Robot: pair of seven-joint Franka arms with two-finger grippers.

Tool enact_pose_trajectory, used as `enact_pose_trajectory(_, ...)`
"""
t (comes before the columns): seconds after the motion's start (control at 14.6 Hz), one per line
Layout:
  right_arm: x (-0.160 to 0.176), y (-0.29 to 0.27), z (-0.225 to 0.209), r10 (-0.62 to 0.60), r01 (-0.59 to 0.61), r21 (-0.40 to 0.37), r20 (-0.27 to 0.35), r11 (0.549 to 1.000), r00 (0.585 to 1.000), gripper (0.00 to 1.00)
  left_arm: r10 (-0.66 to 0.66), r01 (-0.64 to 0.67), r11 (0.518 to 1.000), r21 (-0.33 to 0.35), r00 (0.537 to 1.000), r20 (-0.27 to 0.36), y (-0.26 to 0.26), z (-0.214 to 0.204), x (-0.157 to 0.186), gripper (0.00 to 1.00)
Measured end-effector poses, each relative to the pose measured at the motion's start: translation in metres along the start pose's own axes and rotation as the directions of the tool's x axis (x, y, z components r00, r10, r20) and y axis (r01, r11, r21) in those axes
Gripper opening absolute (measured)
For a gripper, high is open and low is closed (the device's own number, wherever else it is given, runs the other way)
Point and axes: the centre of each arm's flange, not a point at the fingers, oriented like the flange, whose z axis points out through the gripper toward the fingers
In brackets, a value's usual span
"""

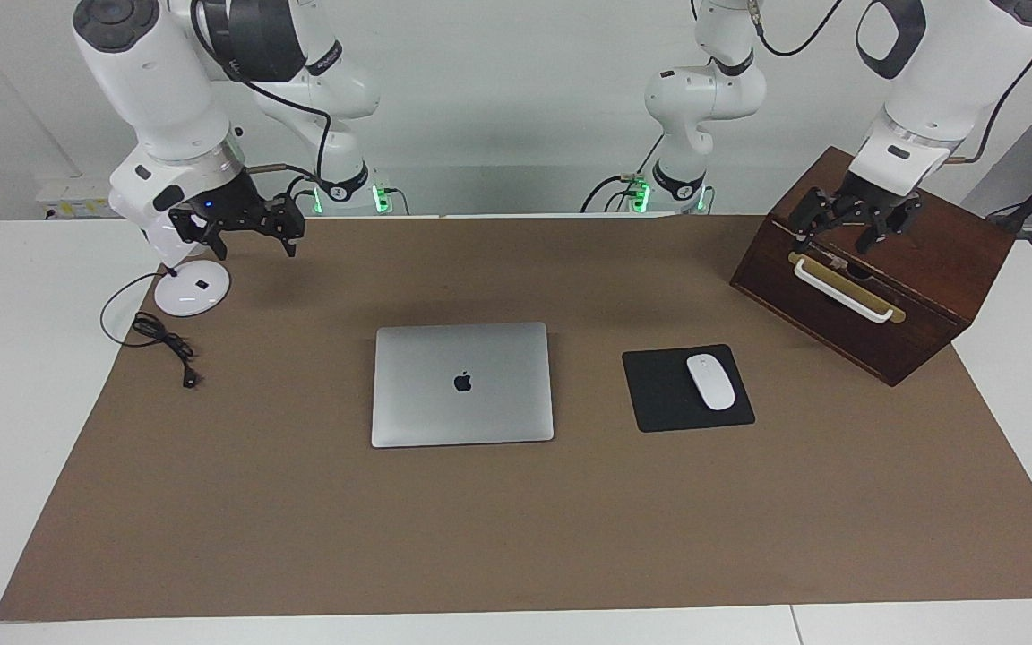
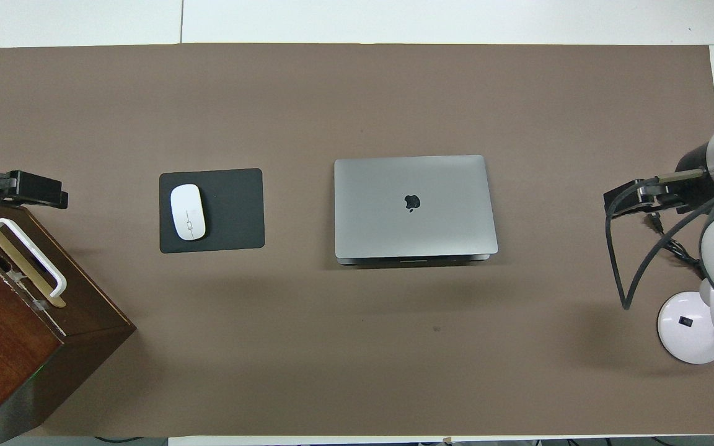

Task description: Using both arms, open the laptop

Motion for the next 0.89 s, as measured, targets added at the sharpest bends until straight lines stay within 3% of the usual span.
enact_pose_trajectory(0.89, 0.0, 0.0053, 0.0005, 0.01, -0.01, 0.001, 0.001, 1.0, 1.0, 1.0, -0.002, 0.002, 1.0, 0.0, 1.0, 0.008, -0.0008, 0.0025, -0.0007, 1.0)
